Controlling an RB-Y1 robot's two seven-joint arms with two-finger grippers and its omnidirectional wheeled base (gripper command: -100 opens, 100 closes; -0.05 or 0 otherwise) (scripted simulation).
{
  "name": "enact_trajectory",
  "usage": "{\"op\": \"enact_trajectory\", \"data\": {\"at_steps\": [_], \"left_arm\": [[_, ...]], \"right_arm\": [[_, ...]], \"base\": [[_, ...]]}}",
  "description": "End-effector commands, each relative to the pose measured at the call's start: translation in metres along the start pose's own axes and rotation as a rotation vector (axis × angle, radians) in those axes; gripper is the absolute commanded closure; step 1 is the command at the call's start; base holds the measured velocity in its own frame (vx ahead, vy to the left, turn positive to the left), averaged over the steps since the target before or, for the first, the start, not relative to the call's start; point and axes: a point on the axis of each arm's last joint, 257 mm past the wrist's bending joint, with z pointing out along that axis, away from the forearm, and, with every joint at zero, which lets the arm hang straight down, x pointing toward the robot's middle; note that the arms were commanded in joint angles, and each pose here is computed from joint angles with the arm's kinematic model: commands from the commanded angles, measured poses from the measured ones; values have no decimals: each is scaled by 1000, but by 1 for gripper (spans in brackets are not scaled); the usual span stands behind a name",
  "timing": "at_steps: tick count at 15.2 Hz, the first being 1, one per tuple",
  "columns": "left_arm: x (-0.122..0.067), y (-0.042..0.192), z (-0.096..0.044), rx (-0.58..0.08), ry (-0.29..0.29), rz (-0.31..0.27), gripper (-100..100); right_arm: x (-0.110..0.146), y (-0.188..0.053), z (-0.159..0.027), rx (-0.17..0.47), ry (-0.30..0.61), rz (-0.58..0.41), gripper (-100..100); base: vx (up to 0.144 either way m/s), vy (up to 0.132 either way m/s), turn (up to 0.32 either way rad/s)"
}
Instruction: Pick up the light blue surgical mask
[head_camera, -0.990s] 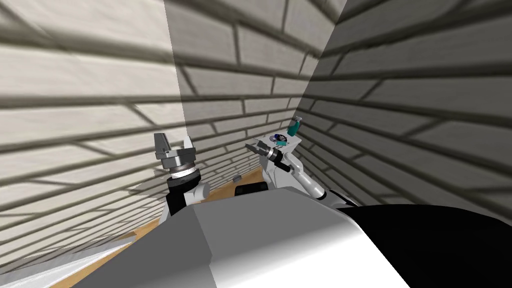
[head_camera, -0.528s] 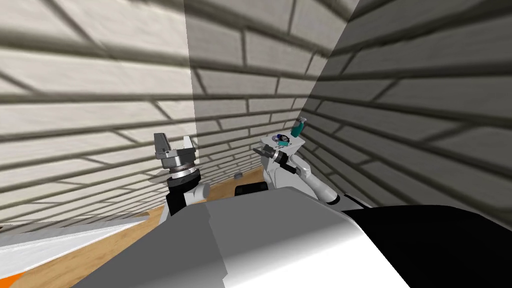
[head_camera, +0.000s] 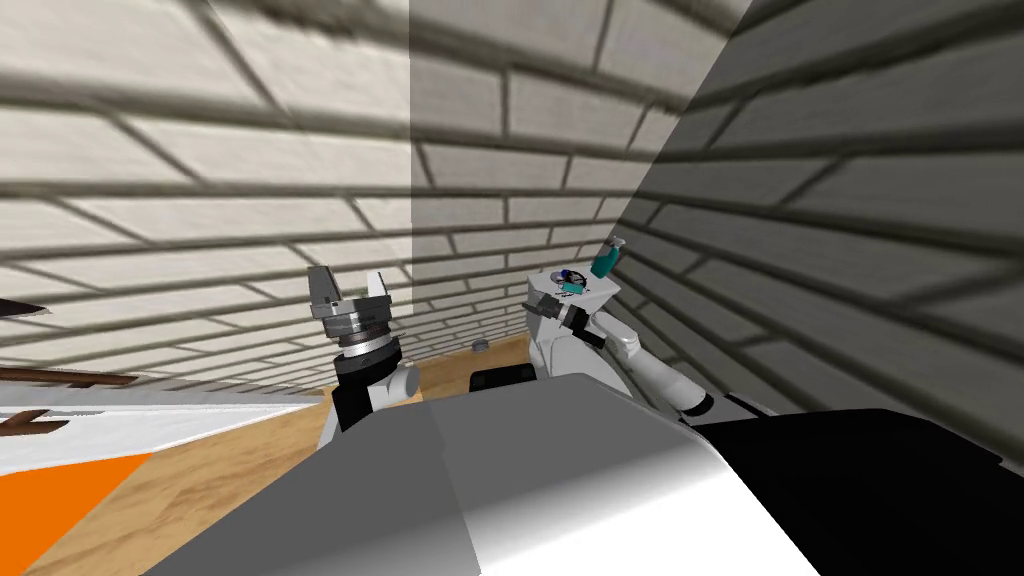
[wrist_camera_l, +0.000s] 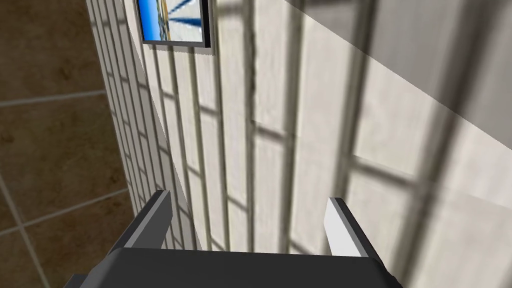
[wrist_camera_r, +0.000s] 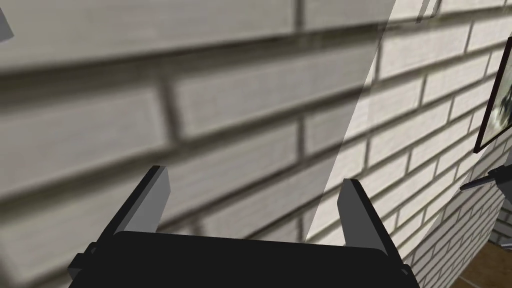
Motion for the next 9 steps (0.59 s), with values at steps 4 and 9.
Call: {"op": "enact_trajectory", "data": {"at_steps": [4, 9], "left_arm": [[0, 0, 0, 0, 0, 0, 0], [0, 0, 0, 0, 0, 0, 0]], "right_arm": [[27, -41, -34, 87, 111, -84, -100], [56, -90, -82, 185, 254, -197, -100]], "base": [[-62, -34, 191], [-68, -36, 211]]}}
